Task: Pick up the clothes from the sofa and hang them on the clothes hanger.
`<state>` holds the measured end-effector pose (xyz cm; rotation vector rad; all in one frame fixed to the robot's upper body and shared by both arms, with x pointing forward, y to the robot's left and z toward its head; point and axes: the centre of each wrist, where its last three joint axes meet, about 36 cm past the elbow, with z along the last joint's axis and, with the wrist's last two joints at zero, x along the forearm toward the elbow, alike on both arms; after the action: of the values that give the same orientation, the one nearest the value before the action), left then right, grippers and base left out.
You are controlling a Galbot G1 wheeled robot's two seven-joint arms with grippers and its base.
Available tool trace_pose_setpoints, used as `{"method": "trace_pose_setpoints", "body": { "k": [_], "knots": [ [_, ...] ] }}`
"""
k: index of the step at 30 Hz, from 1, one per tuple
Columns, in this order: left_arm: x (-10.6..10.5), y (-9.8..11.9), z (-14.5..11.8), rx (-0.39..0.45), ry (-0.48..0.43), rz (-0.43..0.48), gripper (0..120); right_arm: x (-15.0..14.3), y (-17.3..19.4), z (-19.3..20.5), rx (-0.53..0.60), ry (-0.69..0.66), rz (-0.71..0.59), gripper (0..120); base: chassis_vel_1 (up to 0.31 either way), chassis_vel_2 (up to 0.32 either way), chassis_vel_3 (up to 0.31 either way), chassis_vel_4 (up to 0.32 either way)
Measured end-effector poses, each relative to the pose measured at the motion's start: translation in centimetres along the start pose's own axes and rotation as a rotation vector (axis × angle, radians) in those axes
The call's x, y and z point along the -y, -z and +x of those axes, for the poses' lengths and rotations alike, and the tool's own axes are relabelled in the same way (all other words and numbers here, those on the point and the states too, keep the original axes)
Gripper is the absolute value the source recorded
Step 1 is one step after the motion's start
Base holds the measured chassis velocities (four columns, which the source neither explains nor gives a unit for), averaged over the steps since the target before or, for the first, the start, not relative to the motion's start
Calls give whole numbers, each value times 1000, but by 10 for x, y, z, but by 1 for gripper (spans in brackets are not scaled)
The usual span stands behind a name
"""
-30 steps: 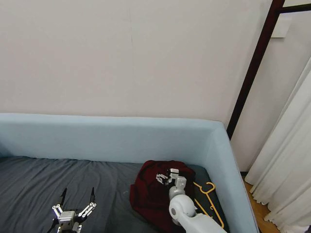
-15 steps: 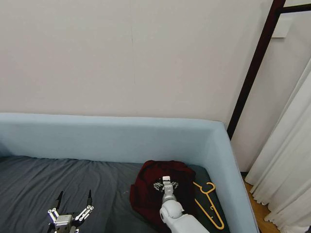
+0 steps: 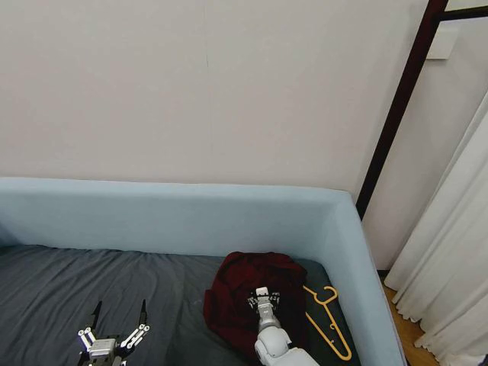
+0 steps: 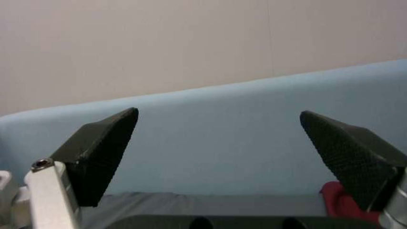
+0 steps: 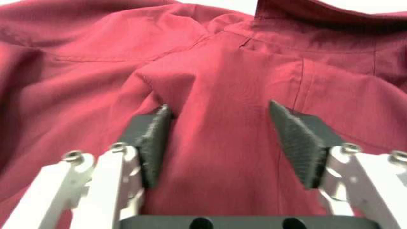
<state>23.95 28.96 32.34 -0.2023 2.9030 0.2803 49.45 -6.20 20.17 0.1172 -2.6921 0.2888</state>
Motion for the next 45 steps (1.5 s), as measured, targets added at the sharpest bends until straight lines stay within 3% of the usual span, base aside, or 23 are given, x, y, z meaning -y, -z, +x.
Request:
{"method": "trace_pose_setpoints", "body": {
  "k": [9, 15, 20, 25, 27, 28, 29, 30, 32, 39, 45],
  "knots": [
    [3, -7, -4, -3, -11, 8, 100, -14, 6, 19, 41, 32, -89, 25, 0, 0, 0, 0],
    [9, -9, -5, -5, -16, 19, 100, -4, 1, 17, 43, 16, -90, 0, 0, 0, 0, 0],
    [10, -10, -4, -6, -17, 22, 100, 4, 0, 15, 52, 6, -95, 0, 0, 0, 0, 0],
    [10, -10, -5, -5, -16, 21, 100, 14, 17, 21, 139, 54, -174, 0, 0, 0, 0, 0],
    [10, -9, -5, -1, -15, 22, 100, 29, 54, 35, 281, 153, -307, 0, 0, 0, 0, 0],
    [10, -9, -5, -1, -15, 22, 100, 31, 59, 37, 295, 161, -323, 0, 0, 0, 0, 0],
    [11, -9, -6, 0, -15, 25, 100, 43, 90, 47, 371, 196, -414, 0, 0, 0, 0, 0],
    [11, -9, -6, 0, -15, 25, 100, 43, 90, 47, 371, 196, -414, 0, 0, 0, 0, 0],
    [13, -9, -6, 3, -16, 31, 100, 62, 131, 58, 480, 236, -476, 0, 0, 0, 0, 0],
    [17, -7, -8, 13, -17, 42, 100, 109, 219, 81, 704, 383, -477, 0, 0, 0, 0, 0],
    [17, -5, -10, 21, -13, 43, 100, 115, 285, 94, 804, 470, -475, 0, 0, 0, 0, 0]
  ]
}}
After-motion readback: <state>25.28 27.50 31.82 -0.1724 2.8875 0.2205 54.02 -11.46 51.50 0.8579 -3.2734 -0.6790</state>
